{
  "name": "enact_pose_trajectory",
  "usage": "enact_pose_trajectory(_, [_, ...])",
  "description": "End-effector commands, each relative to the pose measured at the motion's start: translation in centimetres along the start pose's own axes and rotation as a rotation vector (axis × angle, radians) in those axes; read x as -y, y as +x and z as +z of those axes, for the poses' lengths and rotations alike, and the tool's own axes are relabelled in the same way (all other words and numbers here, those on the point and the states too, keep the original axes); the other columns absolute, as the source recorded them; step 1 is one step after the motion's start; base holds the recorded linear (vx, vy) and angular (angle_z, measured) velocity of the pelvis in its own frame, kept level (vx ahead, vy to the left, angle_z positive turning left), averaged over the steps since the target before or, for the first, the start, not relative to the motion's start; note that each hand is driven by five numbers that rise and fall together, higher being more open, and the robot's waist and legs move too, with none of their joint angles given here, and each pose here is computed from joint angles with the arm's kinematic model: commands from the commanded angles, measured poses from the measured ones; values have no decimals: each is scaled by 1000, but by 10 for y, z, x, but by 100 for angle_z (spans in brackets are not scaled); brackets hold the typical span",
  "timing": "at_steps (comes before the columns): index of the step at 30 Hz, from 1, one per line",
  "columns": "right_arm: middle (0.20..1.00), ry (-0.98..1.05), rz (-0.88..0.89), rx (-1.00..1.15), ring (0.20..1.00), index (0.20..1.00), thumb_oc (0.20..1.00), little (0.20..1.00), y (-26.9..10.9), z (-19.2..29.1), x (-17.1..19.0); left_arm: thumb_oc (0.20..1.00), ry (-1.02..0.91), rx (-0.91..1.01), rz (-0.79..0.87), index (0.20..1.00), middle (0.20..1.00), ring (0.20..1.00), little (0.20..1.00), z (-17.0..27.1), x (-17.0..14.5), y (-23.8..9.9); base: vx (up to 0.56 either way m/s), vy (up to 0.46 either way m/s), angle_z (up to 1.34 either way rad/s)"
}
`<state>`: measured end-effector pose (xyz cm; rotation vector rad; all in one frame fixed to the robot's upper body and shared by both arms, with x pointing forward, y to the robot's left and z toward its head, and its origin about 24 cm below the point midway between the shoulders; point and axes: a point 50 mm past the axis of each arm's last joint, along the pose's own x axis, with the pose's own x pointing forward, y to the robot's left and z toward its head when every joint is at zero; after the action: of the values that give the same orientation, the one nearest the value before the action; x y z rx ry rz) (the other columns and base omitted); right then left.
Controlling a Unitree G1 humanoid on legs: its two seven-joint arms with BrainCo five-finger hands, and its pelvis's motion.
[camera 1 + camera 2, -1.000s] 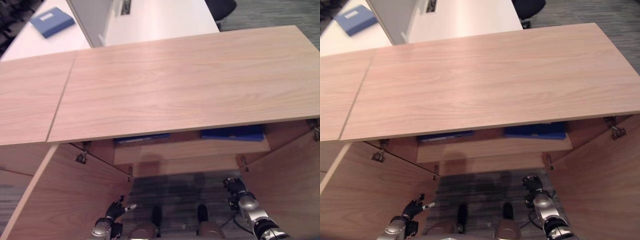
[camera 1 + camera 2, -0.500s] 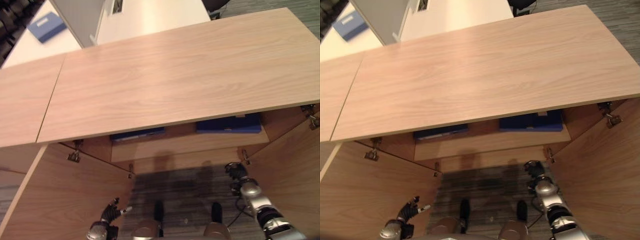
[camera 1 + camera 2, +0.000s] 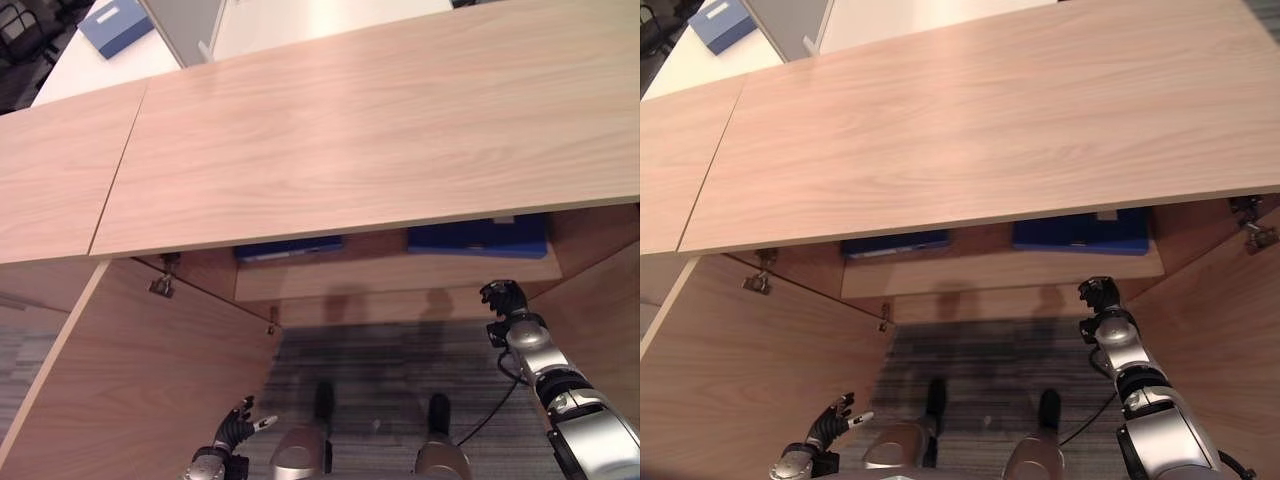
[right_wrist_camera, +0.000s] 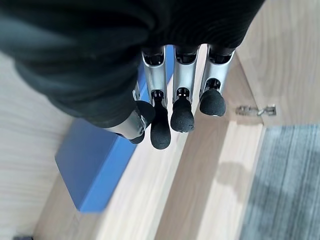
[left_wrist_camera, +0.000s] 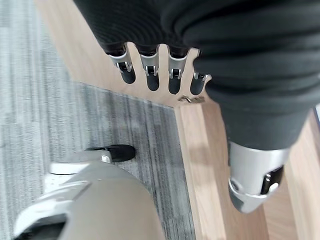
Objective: Put the empty folder in the office cabinet
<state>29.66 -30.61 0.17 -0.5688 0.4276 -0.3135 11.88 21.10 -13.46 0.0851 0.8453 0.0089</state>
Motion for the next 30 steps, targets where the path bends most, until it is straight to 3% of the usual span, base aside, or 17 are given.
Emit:
enact_pose_trajectory(1, [200,-1,-39,100,200,200,200,200,12,38,5,1000,53,77,-3,1000,1000,1000,1000,23,-8,7,-15,-24,13])
enact_pose_trajectory(15, [200,-48,-139,303,200,200,200,200,24,123,29,1000,100,134,-63,1000,1000,1000,1000,40,3,12,-24,-26,11])
enact_pose_trajectory(30, [200,-44,-198,216,200,200,200,200,29,112,49,1000,110,143,-88,1000,1000,1000,1000,43,9,13,-17,-10,9])
